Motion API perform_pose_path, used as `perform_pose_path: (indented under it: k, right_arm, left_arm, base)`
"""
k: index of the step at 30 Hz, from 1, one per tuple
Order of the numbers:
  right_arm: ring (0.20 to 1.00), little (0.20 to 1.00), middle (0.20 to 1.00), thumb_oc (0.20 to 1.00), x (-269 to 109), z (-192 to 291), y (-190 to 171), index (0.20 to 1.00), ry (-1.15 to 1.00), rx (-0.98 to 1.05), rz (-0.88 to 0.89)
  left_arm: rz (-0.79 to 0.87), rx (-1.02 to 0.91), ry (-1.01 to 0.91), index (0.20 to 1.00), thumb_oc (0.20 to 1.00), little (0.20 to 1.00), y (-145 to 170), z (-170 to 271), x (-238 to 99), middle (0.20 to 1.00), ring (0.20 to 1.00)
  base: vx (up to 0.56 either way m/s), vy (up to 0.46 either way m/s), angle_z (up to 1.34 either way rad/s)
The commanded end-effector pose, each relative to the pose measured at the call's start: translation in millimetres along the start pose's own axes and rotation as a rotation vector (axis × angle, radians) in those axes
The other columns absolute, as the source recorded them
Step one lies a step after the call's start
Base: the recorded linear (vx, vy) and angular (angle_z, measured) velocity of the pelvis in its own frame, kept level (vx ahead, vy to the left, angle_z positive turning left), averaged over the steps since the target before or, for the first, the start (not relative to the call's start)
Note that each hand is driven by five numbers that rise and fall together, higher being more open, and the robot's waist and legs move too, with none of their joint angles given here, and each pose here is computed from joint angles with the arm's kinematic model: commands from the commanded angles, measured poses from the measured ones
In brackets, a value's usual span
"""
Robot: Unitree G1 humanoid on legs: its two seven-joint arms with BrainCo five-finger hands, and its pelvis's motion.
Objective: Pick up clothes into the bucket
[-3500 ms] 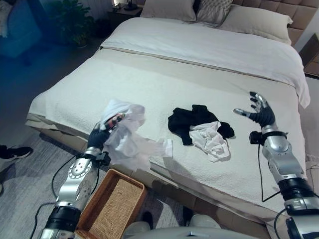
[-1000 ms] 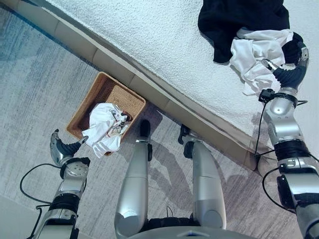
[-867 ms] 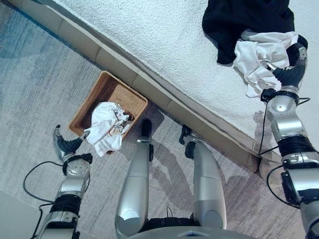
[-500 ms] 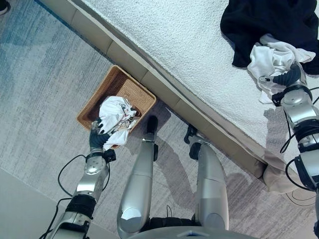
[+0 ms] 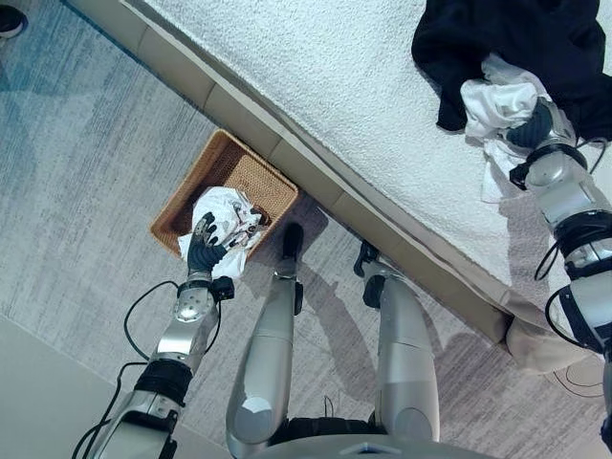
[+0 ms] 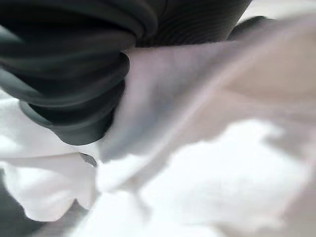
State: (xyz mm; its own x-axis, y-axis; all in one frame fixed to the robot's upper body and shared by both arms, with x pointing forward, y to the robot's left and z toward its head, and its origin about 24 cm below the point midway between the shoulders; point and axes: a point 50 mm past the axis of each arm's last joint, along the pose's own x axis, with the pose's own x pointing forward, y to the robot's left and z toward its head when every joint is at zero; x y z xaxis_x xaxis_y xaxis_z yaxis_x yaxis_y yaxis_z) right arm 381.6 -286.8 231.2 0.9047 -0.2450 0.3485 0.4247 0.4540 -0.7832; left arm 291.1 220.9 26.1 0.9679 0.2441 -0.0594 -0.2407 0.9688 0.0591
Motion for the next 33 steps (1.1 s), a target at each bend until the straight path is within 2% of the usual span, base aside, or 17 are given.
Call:
perform_pose_path:
  k: [1, 2, 9, 16, 24, 33]
  right_arm:
    - [0.2, 0.2, 0.2, 0.2, 1.8, 22.3, -49.3, 0.2, -0.162, 0.028, -0.209]
    - [0.2, 0.2, 0.2, 0.2, -4.2, 23.1, -62.1, 0.2, -0.2, 0.03, -0.263]
    - [0.2, 0.2, 0.2, 0.2, -22.7, 15.5, -89.9, 0.2, -0.256, 0.012, -0.346]
    - [0.2, 0.2, 0.2, 0.2, -42.6, -3.6, -96.6, 0.2, -0.24, 0.029, -0.364]
    - [0.2, 0.2, 0.2, 0.2, -56.5, -12.8, -80.5, 0.2, -0.245, 0.037, -0.276]
    - [0.2, 0.2, 0.2, 0.2, -58.4, 17.8, -58.6, 0.2, -0.383, 0.043, -0.075]
  left_arm:
    - [0.02, 0.009, -0.064, 1.0, 1.0, 1.0, 5.8, 6.5, -4.9, 1.0, 1.0]
    - [0.021, 0.025, -0.06, 1.0, 1.0, 1.0, 8.0, 4.9, -5.3, 1.0, 1.0]
    - [0.024, 0.057, -0.068, 1.0, 1.0, 1.0, 18.0, 7.2, -4.2, 1.0, 1.0]
    - [-0.027, 0.083, -0.106, 1.0, 1.0, 1.0, 18.3, 17.6, -3.2, 1.0, 1.0]
    - [-0.167, 0.123, -0.185, 1.0, 1.0, 1.0, 4.9, 37.6, -4.1, 1.0, 1.0]
    - [-0.407, 0.213, -0.353, 1.0, 1.0, 1.0, -30.6, 82.0, -4.8, 1.0, 1.0]
  base:
    - [-0.02, 0.018, -0.06]
    - [-0.02, 0.019, -0.06]
    - [0.02, 0.03, -0.19]
    - [0.11, 0.031, -0.19]
    - [0.1, 0.013, -0.13]
    - [0.08, -0.022, -0.07]
